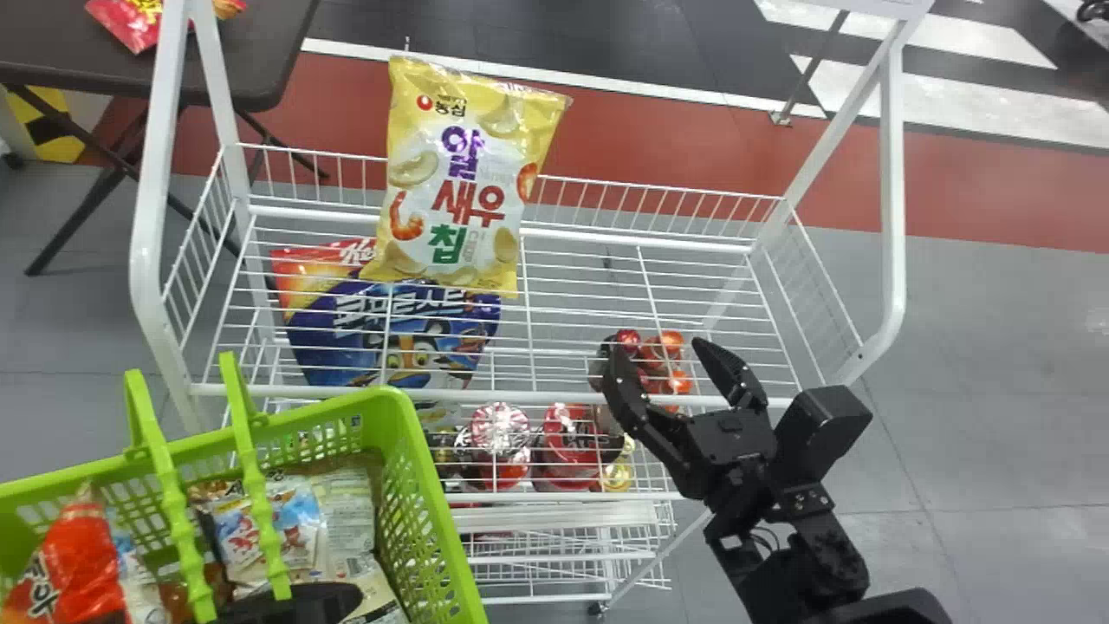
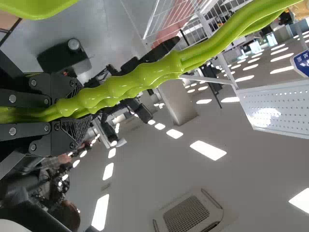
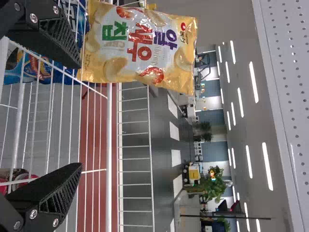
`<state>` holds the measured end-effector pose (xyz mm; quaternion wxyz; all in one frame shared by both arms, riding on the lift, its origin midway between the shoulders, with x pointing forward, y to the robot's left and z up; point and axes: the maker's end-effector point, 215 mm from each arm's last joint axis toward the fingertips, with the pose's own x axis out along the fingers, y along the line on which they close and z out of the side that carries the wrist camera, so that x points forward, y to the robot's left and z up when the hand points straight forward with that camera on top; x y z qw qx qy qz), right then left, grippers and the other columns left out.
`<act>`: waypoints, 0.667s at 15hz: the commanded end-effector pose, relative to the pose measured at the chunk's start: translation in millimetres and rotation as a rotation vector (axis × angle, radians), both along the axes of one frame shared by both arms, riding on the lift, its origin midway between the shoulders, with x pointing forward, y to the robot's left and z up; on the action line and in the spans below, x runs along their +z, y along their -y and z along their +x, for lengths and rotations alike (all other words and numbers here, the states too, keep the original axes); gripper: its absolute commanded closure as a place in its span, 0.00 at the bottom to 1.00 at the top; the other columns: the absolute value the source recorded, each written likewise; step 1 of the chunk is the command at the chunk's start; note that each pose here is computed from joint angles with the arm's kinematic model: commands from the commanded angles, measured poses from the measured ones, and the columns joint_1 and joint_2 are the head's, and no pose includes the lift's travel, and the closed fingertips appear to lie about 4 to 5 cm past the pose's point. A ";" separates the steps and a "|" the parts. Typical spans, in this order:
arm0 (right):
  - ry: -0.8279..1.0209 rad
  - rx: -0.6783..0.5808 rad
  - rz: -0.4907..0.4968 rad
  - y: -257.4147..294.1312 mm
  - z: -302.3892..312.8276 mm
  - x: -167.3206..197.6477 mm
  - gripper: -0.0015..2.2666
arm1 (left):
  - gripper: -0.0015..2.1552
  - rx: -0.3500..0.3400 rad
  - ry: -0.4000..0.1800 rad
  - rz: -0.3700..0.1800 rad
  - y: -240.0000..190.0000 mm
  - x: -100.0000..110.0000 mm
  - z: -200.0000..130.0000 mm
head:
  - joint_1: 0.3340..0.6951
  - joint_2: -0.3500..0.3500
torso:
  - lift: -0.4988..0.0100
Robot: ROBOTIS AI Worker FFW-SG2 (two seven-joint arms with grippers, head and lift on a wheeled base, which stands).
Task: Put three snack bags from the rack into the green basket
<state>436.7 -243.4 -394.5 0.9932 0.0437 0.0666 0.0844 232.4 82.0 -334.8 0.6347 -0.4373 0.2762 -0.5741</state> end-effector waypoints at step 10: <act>-0.017 -0.026 0.028 1.9 -17.6 -4.5 0.05 | 1.00 -0.005 -0.027 -0.005 2.0 -1.8 -5.7 | 1.00 0.08 | 0.98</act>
